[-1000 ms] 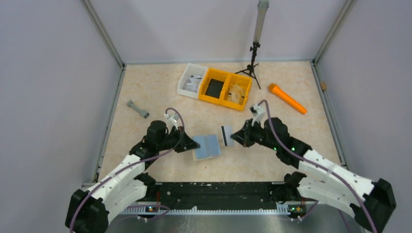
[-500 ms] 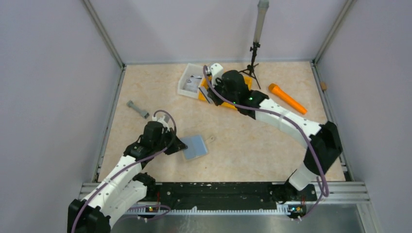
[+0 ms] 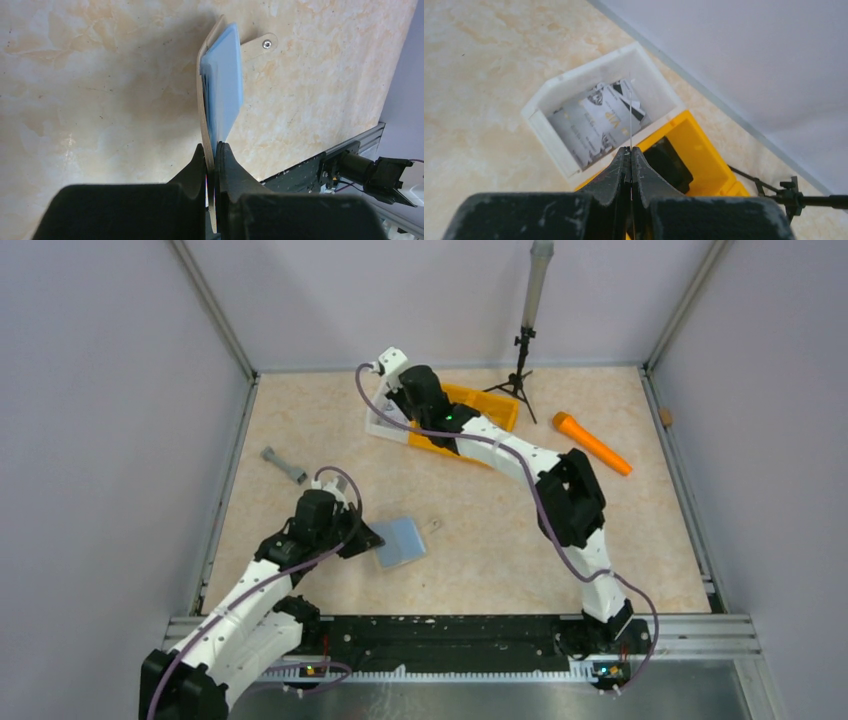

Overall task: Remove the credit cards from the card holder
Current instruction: Place the credit card in the storage box.

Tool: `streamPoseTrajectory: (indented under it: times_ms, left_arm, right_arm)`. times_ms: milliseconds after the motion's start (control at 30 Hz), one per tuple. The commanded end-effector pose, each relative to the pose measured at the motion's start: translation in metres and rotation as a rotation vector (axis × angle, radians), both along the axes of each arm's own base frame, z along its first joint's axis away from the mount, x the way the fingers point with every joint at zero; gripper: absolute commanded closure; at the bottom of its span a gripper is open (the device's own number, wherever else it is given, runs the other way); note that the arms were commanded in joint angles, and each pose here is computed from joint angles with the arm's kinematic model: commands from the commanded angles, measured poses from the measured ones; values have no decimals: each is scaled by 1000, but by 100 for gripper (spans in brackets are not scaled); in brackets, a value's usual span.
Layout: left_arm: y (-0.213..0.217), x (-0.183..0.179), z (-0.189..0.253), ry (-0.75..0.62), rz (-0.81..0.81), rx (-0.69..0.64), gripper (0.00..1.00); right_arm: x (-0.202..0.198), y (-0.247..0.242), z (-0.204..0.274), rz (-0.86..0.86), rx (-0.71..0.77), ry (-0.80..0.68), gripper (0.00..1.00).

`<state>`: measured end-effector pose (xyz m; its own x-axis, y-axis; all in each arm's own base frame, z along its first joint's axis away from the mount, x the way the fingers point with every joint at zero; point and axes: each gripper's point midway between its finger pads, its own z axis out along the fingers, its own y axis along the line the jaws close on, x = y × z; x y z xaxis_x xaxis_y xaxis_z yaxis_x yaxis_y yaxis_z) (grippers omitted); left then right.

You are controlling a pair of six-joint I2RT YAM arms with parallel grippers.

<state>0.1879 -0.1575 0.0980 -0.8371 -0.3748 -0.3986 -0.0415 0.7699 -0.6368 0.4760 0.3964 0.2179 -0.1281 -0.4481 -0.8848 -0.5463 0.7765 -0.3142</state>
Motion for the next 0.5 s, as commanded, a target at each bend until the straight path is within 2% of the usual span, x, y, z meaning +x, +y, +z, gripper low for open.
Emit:
streamPoseTrajectory:
  times_ms: [0,200,467]
  left_arm:
    - [-3,9,2,-24,4,-17,100]
    - [-6,11,-5,-5,-8,-17,100]
    - [-10,12,-7,0,-36,-30,100]
  right_arm:
    - [38,22,30,-79,24,-203,100]
    - [59,44,15,-134,-17,-298,100]
    - [64,54,-20,-187,-141,-352,100]
